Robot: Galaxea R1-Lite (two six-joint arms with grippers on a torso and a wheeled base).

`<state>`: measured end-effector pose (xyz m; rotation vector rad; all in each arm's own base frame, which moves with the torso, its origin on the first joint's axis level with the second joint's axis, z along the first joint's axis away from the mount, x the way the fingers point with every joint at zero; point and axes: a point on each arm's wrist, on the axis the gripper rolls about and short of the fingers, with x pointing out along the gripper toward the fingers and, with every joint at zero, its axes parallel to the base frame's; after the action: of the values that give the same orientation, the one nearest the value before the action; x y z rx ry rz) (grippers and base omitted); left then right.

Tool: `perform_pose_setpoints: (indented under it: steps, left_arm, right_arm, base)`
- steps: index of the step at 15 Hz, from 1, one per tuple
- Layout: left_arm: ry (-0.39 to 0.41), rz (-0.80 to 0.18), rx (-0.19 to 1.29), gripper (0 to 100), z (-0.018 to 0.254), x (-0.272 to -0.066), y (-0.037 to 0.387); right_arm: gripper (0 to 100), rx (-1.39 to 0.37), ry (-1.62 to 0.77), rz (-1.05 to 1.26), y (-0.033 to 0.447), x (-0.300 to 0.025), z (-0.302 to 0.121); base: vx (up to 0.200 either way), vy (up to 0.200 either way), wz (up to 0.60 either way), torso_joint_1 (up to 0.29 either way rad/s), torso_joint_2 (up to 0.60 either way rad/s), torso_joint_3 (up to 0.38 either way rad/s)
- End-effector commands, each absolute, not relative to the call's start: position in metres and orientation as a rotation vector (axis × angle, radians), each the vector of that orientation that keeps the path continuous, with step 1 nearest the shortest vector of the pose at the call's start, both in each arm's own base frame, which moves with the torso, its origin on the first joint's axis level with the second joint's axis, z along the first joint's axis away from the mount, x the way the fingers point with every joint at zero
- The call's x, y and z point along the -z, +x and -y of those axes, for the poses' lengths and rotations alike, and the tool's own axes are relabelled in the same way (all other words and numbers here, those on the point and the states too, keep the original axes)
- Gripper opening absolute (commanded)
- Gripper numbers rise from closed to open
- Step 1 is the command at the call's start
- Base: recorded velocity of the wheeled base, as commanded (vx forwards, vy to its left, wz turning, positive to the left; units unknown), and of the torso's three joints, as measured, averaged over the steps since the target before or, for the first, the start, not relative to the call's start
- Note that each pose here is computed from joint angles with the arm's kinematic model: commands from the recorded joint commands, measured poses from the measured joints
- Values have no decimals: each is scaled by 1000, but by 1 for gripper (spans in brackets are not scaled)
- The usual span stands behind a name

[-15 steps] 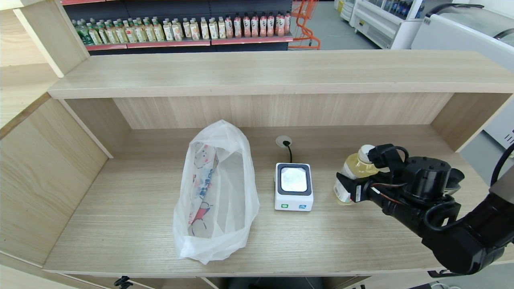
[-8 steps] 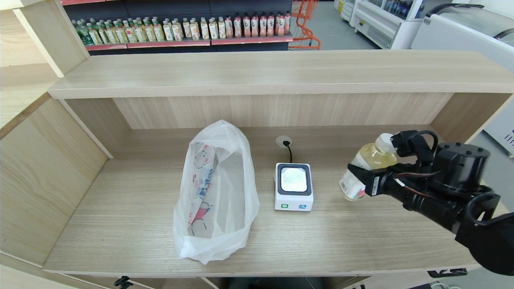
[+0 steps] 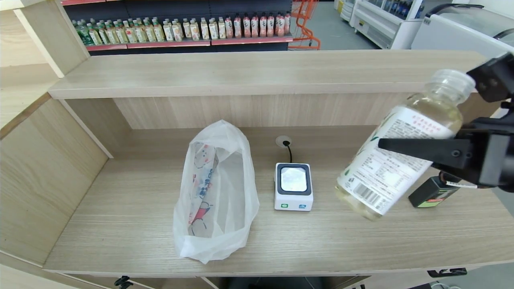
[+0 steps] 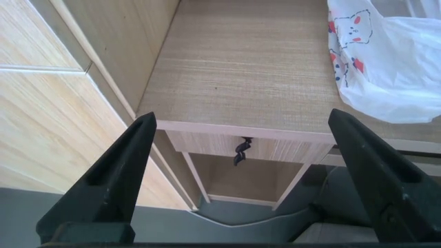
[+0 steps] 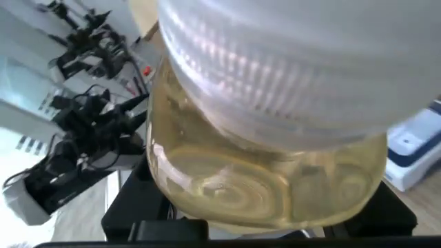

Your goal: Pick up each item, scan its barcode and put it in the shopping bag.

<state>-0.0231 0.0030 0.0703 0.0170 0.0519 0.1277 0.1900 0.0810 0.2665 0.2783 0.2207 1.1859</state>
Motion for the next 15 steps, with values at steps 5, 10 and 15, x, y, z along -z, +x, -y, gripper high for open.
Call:
perform_pose_setpoints:
  steps: [5,10,15]
  left_arm:
    - [17,-51,-128,100,-3,-70,-23]
    - [17,-51,-128,100,-3,-70,-23]
    - [17,-51,-128,100,-3,-70,-23]
  right_arm:
    - [0,-1358,258,-206,162,-275,-84]
    - [0,-1381,260,-218,152,-268,-83]
    - [0,-1411,260,-231,147,-265,-85]
  base:
    - [0,0,0,0,0,0]
    - [0,0,0,0,0,0]
    - [0,0,0,0,0,0]
